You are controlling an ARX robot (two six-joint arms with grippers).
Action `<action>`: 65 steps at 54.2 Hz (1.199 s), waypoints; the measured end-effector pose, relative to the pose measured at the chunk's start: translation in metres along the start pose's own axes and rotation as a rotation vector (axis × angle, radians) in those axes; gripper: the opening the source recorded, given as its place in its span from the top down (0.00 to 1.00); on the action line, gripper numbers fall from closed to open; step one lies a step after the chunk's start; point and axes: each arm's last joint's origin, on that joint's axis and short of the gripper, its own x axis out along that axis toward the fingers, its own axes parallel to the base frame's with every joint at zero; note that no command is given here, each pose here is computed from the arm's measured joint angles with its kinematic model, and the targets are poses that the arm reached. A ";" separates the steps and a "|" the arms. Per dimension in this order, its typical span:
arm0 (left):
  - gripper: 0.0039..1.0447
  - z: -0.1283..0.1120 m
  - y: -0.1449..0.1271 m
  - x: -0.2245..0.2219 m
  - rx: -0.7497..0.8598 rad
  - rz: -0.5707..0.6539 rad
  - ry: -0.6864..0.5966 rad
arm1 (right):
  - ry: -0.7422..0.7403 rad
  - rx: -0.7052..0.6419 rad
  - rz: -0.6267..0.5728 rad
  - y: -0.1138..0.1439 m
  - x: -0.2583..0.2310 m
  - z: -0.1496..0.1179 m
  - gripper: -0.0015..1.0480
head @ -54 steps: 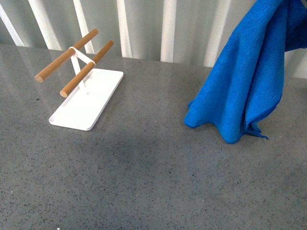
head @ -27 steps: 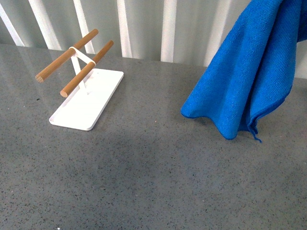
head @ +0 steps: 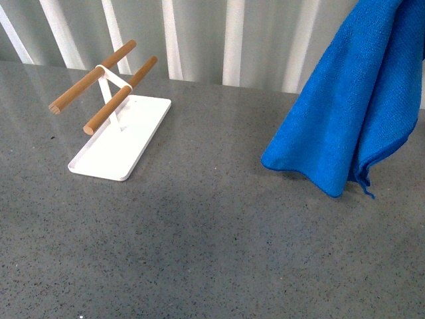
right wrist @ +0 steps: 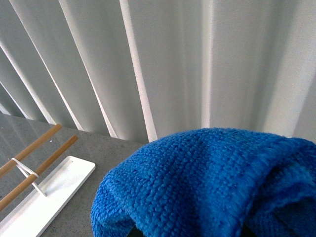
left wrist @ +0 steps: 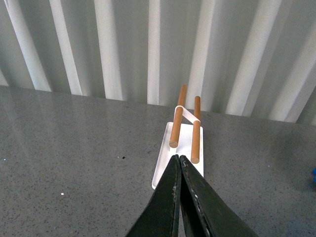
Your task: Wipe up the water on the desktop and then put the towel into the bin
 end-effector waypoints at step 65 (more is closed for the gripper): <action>0.93 -0.001 0.000 -0.034 0.000 0.000 -0.003 | 0.053 -0.009 -0.035 0.004 0.000 -0.001 0.97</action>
